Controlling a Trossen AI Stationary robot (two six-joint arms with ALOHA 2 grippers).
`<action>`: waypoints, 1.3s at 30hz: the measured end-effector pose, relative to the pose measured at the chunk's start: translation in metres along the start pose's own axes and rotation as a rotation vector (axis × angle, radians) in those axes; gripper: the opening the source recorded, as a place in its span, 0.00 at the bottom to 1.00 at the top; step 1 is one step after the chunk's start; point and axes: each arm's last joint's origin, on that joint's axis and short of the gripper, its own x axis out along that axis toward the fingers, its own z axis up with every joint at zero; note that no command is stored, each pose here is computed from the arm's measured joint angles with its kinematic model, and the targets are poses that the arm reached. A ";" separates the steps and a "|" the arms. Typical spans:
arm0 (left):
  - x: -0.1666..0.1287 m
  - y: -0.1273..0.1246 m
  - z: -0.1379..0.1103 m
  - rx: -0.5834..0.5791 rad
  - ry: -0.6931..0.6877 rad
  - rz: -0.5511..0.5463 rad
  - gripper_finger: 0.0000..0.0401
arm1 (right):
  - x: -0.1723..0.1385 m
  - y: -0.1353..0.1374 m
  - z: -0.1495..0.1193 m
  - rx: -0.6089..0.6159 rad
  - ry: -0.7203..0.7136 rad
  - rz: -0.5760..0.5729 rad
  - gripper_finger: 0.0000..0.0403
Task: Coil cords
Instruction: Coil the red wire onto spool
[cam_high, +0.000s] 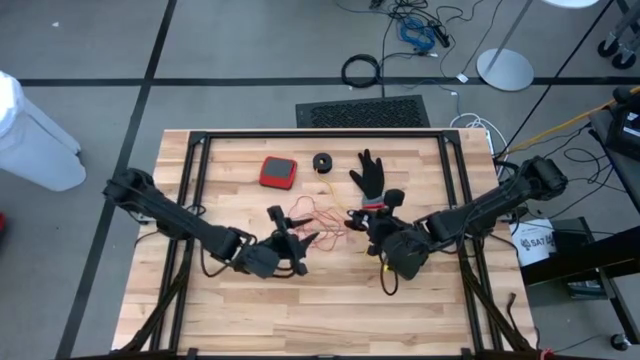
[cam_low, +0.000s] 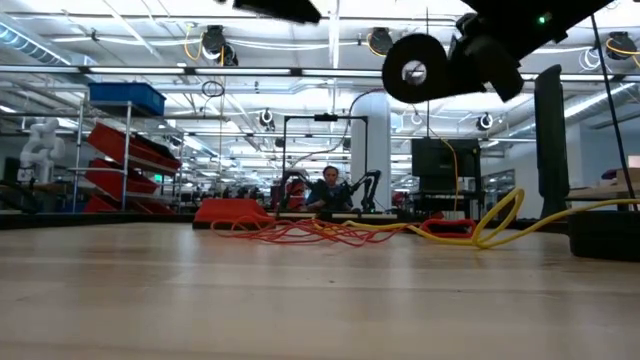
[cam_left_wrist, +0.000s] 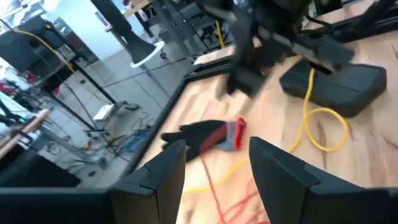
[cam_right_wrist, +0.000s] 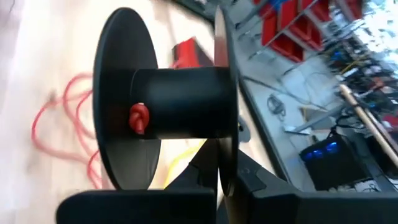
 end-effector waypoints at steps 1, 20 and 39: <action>0.001 -0.004 -0.007 -0.010 -0.008 -0.004 0.46 | -0.001 0.001 0.001 0.014 -0.013 -0.014 0.00; 0.037 -0.022 -0.085 -0.317 -0.338 -0.175 0.46 | -0.013 0.023 -0.034 0.172 -0.034 -0.021 0.00; 0.031 -0.038 -0.078 -0.426 -0.452 -0.355 0.46 | -0.038 0.039 -0.015 0.312 -0.263 0.151 0.00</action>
